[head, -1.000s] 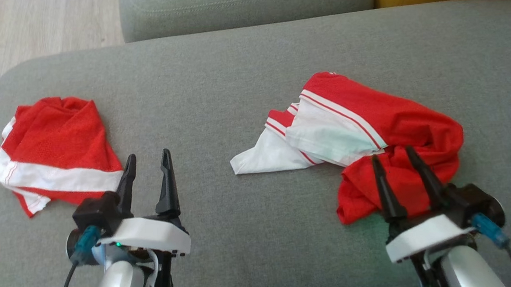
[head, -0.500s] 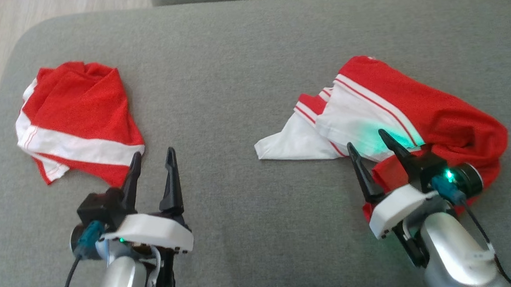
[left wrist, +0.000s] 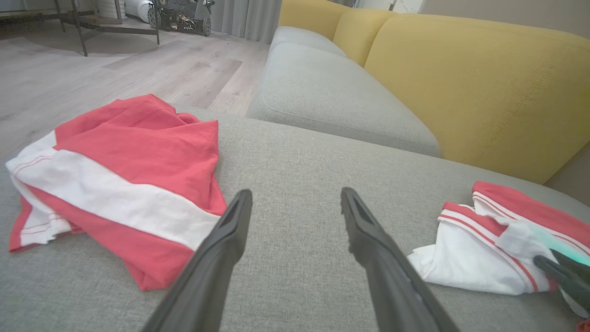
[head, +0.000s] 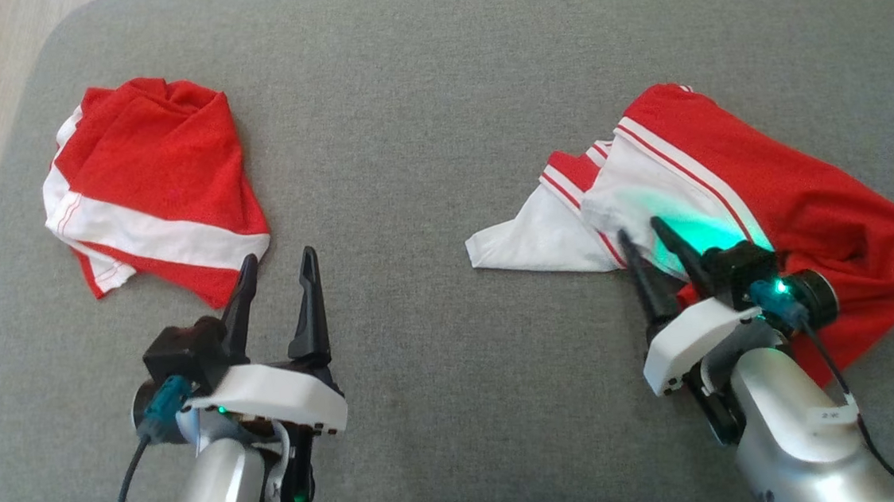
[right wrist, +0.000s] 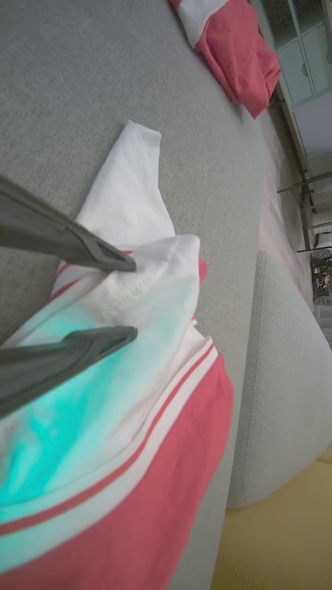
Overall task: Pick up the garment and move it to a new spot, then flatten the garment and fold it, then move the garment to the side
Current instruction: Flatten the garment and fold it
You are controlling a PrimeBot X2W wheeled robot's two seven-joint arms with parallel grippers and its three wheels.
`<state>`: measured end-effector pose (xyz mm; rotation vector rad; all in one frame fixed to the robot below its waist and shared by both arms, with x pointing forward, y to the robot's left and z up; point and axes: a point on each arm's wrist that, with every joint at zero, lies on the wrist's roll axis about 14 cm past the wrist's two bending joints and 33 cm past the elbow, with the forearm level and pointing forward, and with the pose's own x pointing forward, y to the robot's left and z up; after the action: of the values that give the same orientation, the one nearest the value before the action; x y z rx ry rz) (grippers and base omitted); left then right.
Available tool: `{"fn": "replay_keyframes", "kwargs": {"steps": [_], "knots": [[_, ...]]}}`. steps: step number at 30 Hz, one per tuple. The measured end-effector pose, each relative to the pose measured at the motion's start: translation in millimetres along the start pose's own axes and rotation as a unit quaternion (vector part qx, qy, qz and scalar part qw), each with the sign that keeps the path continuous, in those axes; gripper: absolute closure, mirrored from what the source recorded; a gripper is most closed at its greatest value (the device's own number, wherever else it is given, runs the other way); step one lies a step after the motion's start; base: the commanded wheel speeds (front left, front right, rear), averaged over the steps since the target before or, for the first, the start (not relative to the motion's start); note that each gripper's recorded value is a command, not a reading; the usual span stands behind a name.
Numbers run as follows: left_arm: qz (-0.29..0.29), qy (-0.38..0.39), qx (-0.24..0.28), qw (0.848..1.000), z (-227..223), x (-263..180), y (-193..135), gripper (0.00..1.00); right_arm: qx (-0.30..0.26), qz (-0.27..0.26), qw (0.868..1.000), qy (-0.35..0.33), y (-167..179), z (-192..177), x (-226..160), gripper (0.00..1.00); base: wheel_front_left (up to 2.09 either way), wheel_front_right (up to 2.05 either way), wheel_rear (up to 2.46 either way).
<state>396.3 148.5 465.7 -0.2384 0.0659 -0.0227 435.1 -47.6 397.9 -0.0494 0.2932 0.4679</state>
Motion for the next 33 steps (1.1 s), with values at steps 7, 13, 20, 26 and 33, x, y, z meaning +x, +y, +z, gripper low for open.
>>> {"fn": "replay_keyframes", "kwargs": {"steps": [7,13,20,26,33], "knots": [[-0.003,-0.004,-0.006,1.000,2.9,-0.8,-4.4,0.00,0.012,-0.008,0.999,-0.032,-3.6,17.1,-3.4,1.00,0.00,0.00,0.00],[-0.017,-0.013,-0.009,1.000,9.5,-2.7,-15.4,0.00,0.005,0.021,0.995,-0.100,16.1,62.3,-7.5,1.00,0.00,0.00,0.00],[-0.021,-0.025,-0.016,0.999,18.7,-6.7,-20.0,0.00,-0.007,0.127,0.973,-0.194,82.8,132.0,-15.0,1.00,0.00,0.00,0.00],[-0.016,-0.028,-0.020,0.999,20.5,-9.7,-18.2,0.00,-0.001,0.196,0.930,-0.311,115.3,238.1,-28.0,1.00,0.00,0.00,0.00],[-0.018,-0.015,-0.024,0.999,11.6,-11.2,-21.4,0.00,-0.025,0.126,0.939,-0.319,39.9,279.8,-12.5,1.00,0.00,0.00,0.00]]}}
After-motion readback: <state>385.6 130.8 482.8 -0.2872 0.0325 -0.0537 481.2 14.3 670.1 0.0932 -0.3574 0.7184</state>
